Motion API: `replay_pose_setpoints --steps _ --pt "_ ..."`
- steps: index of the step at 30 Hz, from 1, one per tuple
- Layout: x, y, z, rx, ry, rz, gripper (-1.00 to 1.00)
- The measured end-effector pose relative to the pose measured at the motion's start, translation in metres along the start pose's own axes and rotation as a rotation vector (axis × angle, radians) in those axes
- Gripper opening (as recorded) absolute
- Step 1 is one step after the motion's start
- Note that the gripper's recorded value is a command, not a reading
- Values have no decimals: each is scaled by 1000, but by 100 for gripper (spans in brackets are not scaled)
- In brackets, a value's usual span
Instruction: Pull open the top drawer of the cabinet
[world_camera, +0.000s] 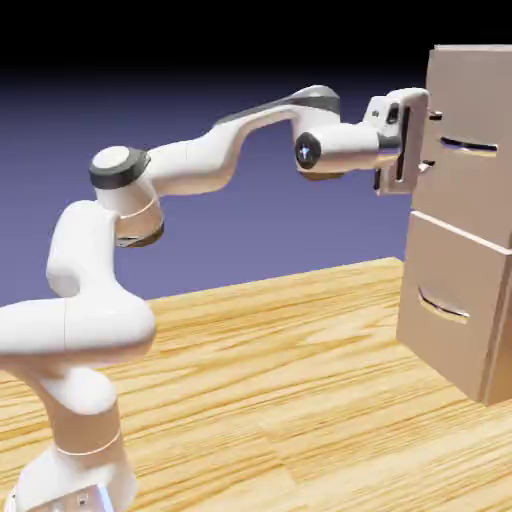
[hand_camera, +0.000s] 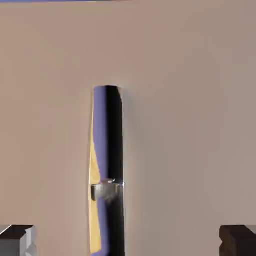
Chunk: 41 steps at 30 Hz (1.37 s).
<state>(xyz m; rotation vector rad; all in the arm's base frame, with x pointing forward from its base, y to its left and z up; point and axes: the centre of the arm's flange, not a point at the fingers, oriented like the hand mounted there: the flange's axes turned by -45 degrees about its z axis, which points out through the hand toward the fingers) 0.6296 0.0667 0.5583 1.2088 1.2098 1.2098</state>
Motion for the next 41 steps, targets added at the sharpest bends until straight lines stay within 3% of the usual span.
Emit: replay_pose_setpoints --steps 6,7,19,37,38,41 --pt "0 0 49 0 0 0 0" --pt "0 0 50 0 0 0 -100" --pt "0 0 -36 0 0 0 -100" --pt "0 0 -241 1 0 0 -100" --pt "0 0 -245 1 0 0 100" --pt "1 0 -257 0 -1 -1 100"
